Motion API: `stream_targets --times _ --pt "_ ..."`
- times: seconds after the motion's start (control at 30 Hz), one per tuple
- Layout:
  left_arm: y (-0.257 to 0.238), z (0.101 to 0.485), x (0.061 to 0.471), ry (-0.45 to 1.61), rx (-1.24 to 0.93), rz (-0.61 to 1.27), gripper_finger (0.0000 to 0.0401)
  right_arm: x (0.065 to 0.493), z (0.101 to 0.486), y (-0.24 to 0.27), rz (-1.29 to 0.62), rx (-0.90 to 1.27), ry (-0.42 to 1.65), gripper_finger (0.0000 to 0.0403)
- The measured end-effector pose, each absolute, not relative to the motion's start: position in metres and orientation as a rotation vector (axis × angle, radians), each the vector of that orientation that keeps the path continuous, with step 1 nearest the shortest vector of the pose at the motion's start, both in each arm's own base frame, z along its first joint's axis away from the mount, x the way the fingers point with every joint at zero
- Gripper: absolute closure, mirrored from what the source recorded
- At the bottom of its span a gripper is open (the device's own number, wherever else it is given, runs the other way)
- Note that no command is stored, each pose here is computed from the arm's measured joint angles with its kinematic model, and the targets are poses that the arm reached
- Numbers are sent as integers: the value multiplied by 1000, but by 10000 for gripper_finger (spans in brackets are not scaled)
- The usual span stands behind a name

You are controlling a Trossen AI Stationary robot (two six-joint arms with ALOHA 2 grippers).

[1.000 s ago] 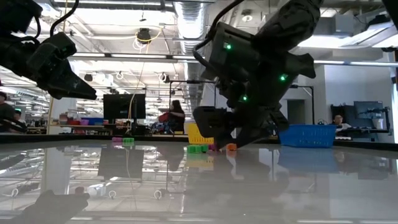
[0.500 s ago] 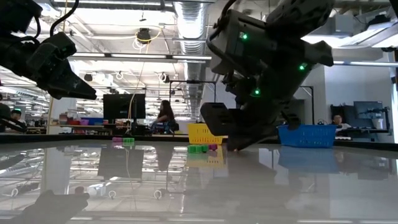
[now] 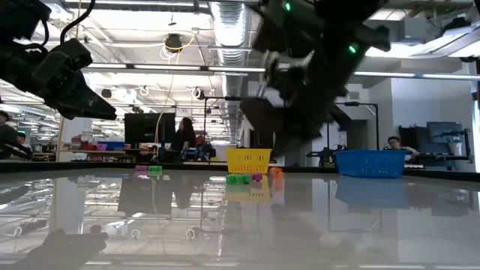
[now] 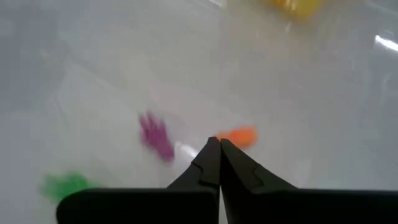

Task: Sort Halloween decoration
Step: Put the orange skeleton toy into the yellow bin

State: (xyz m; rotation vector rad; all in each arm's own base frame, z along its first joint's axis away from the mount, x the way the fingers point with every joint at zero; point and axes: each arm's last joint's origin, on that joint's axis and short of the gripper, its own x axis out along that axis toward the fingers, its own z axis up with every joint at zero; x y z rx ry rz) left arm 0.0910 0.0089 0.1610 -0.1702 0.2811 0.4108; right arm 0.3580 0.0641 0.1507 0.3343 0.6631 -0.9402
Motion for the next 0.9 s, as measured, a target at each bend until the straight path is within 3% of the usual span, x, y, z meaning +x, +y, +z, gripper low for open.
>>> stream_targets --times 0.33,0.53,0.67,0.9 --pt "9 161 91 282 -170 411 232 358 223 -28 -836 340 605 381" --pt "9 161 91 281 -170 410 232 361 208 -56 -501 482 804 324" --pt "9 161 91 282 -170 410 232 364 190 -39 -296 325 953 282" --pt "9 161 91 282 -170 410 232 360 189 -17 -92 14 1036 221"
